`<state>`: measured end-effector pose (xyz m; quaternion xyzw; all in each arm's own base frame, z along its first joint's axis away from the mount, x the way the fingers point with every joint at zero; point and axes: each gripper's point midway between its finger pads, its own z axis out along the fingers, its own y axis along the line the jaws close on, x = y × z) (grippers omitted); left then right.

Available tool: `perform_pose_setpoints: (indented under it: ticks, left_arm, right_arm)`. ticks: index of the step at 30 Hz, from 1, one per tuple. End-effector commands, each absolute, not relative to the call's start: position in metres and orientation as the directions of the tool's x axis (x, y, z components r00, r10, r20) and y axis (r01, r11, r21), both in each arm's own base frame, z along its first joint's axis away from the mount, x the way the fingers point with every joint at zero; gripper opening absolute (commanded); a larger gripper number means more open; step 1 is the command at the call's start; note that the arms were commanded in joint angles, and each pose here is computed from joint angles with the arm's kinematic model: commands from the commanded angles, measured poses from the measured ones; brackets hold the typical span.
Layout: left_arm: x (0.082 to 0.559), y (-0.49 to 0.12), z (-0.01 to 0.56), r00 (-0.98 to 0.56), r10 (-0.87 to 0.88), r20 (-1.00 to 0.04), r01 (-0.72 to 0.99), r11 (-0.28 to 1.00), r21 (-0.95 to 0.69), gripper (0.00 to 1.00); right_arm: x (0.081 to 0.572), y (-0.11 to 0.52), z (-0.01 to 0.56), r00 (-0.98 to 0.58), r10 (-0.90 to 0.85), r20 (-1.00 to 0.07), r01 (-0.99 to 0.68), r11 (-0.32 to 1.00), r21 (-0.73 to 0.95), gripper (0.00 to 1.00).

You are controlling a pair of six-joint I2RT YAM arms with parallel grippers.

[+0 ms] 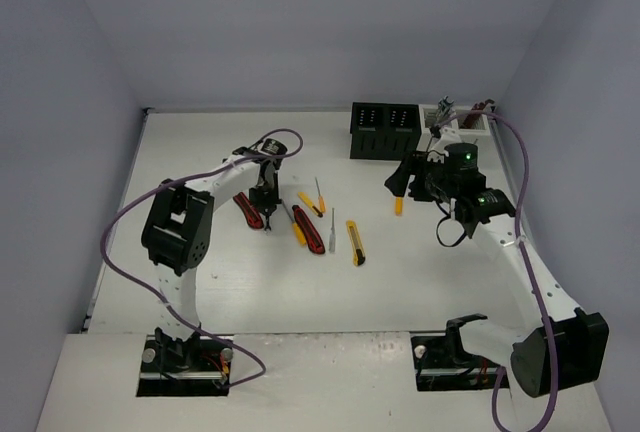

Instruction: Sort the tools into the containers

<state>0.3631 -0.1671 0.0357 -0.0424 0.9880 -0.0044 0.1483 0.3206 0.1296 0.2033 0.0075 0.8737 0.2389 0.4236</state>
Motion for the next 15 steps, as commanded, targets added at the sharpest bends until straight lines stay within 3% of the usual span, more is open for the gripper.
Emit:
perform_pose_setpoints:
  ticks: [1,8,15]
  left_arm:
    - [0.375,-0.188,0.118,-0.867,-0.050,-0.496,0.019,0.991,-0.134,0.00]
    - [0.367,-0.216,0.201,-0.712,-0.008,-0.702,0.219,0.948,-0.233,0.00]
    - [0.340,-0.257,0.268,-0.536,0.034,-0.843,0.463,0.847,-0.260,0.00]
  right_arm:
    - [0.331,0.165,0.252,-0.595,0.225,-0.772,-0.320,0.815,0.483,0.63]
    - [0.337,0.206,0.288,-0.583,0.269,-0.767,-0.394,0.732,0.556,0.65]
    - [0.341,0.252,0.322,-0.537,0.273,-0.798,-0.488,0.672,0.558,0.65]
